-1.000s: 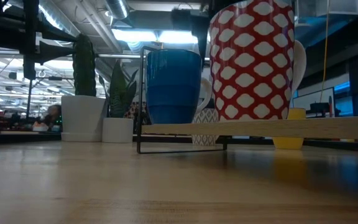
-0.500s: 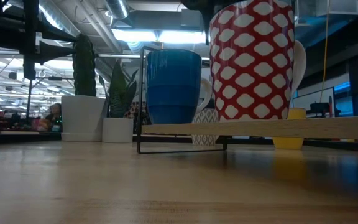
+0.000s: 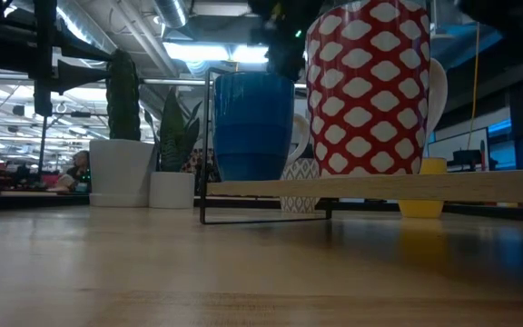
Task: Place coffee mugs
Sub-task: Put the gray patterned mug on the shelf
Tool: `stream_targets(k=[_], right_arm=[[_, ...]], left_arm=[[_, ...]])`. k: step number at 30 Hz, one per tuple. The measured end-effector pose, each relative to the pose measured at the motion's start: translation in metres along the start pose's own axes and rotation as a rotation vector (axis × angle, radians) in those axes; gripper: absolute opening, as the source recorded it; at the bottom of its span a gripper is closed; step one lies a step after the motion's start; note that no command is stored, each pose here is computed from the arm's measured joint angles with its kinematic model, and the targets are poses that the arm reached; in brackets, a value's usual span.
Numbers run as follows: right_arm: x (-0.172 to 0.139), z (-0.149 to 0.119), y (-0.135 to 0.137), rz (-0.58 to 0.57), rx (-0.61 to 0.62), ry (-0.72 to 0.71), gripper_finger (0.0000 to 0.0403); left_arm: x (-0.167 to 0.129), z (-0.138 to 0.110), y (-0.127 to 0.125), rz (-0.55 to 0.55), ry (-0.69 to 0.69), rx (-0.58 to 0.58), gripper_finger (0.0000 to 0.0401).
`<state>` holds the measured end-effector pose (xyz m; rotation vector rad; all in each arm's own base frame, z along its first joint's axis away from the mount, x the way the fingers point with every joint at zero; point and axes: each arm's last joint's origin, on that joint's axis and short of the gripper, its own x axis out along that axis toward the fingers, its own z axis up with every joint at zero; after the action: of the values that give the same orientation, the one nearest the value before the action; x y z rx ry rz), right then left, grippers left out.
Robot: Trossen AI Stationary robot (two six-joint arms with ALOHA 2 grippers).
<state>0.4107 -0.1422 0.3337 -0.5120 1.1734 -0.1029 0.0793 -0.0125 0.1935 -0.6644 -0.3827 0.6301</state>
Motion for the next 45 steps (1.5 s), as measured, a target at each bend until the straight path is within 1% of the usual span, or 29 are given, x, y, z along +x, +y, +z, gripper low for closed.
stream_targets(k=[3,5,13,17,24,28,30,32,37,38,40,41,43,45], right_arm=[[0.027,-0.002,0.0,-0.033,0.118,0.1,0.0165],[0.04,-0.004,0.0,-0.049,0.186,0.139,0.0165],[0.061,-0.008,0.001,-0.041,0.421,0.19,0.0165],[0.072,-0.007,0.002,-0.04,0.438,0.199,0.0165],[0.097,-0.012,0.01,0.008,0.508,0.277,0.0165],[0.109,-0.015,0.011,0.017,0.519,0.3,0.016],[0.111,-0.016,0.011,0.016,0.521,0.306,0.0144],[0.111,-0.017,0.009,0.015,0.524,0.309,0.0117],[0.11,-0.022,0.003,0.039,0.547,0.303,0.0023],[0.111,-0.023,0.002,0.057,0.552,0.299,0.0012],[0.111,-0.024,0.001,0.101,0.569,0.28,0.0009],[0.111,-0.024,0.001,0.106,0.573,0.279,0.0008],[0.111,-0.023,0.002,0.117,0.561,0.276,0.0003],[0.114,-0.025,0.006,0.154,0.553,0.296,0.0001]], left_arm=[[0.0,0.0,0.0,0.0,0.0,0.003,0.0121],[0.0,0.0,0.0,0.0,0.0,0.003,0.0121],[0.0,0.0,0.0,0.001,0.0,0.003,0.0121],[0.0,0.0,0.0,0.0,0.0,0.003,0.0121],[0.0,0.0,0.0,0.0,0.0,0.003,0.0121],[0.0,0.0,0.0,0.0,0.0,0.002,0.0121],[0.0,0.0,0.0,0.0,0.0,0.003,0.0121],[0.0,0.0,0.0,0.0,0.0,0.003,0.0121],[0.0,0.0,0.0,0.0,0.0,0.003,0.0121],[0.0,0.0,0.0,0.0,0.0,0.003,0.0121],[0.0,0.0,0.0,0.0,0.0,0.003,0.0121],[0.0,0.0,0.0,0.0,0.0,0.003,0.0121],[0.0,0.0,0.0,0.0,0.0,0.003,0.0121],[0.0,0.0,0.0,0.0,0.0,0.003,0.0121]])
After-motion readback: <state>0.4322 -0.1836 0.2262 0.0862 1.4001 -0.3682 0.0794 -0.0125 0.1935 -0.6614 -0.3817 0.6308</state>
